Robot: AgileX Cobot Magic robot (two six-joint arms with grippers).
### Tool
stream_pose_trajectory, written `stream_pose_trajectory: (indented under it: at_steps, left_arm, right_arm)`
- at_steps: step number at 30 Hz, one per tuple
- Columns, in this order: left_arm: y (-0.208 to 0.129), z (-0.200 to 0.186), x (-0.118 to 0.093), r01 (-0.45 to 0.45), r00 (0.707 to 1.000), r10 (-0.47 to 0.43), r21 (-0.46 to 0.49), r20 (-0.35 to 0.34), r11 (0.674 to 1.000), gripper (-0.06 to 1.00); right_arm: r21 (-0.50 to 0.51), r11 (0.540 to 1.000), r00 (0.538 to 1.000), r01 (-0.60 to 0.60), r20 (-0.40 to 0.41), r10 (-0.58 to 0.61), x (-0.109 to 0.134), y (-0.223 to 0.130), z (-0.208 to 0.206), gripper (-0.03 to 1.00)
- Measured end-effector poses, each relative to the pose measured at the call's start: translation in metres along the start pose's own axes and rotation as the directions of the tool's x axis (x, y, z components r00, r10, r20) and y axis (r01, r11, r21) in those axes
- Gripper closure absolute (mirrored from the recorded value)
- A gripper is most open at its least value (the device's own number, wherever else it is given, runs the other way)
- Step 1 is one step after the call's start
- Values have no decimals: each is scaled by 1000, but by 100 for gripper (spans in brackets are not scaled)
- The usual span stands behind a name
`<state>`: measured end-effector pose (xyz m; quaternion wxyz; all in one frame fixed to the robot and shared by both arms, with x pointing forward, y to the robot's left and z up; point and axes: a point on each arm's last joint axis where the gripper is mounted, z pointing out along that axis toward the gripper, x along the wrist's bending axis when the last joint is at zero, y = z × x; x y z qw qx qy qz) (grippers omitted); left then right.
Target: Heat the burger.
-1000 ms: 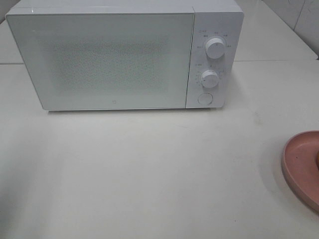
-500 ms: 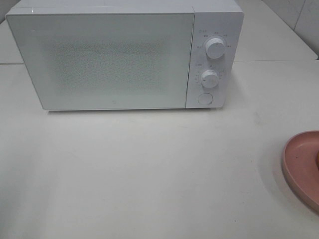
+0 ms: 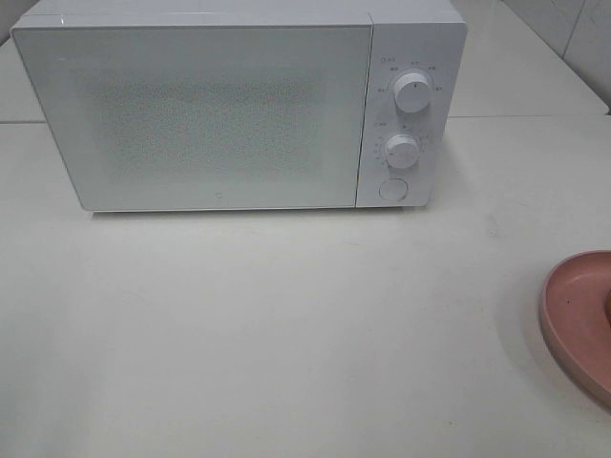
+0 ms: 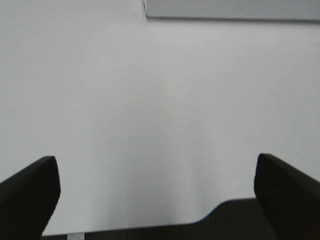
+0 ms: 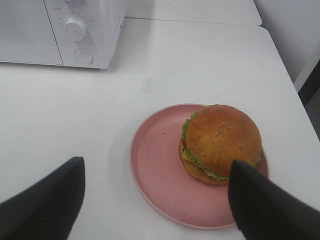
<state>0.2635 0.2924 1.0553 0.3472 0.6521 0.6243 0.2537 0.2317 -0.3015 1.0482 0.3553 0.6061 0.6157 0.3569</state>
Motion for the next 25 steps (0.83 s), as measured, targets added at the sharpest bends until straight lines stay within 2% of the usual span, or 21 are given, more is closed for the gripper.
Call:
stream_pose_trajectory:
  at_steps: [1,2,4,5,7,25]
  left_arm:
    - [-2,-4,0,9,1000,-9,-31,-12,999,-3]
    - [-9,-14,0,21,999,-25,-109,-34,994,-3]
    - [-12,-17,0,24,999,-30,-140,-41,990,-3]
    - [-18,-24,-1,27,998,-38,-201,-54,979,-3]
    - [-20,-27,-2,28,997,-43,-224,-62,974,-3]
    - [-21,-26,-2,31,997,-45,-225,-57,974,-3]
  right_arm:
    - [0,1000,1000,0,0,0,0,0,0,21]
    - [0,1000,1000,0,0,0,0,0,0,21]
    - [0,1000,1000,0,0,0,0,0,0,21]
    - [0,1000,1000,0,0,0,0,0,0,21]
    - [0,1000,1000,0,0,0,0,0,0,21]
    - [0,1000,1000,0,0,0,0,0,0,21]
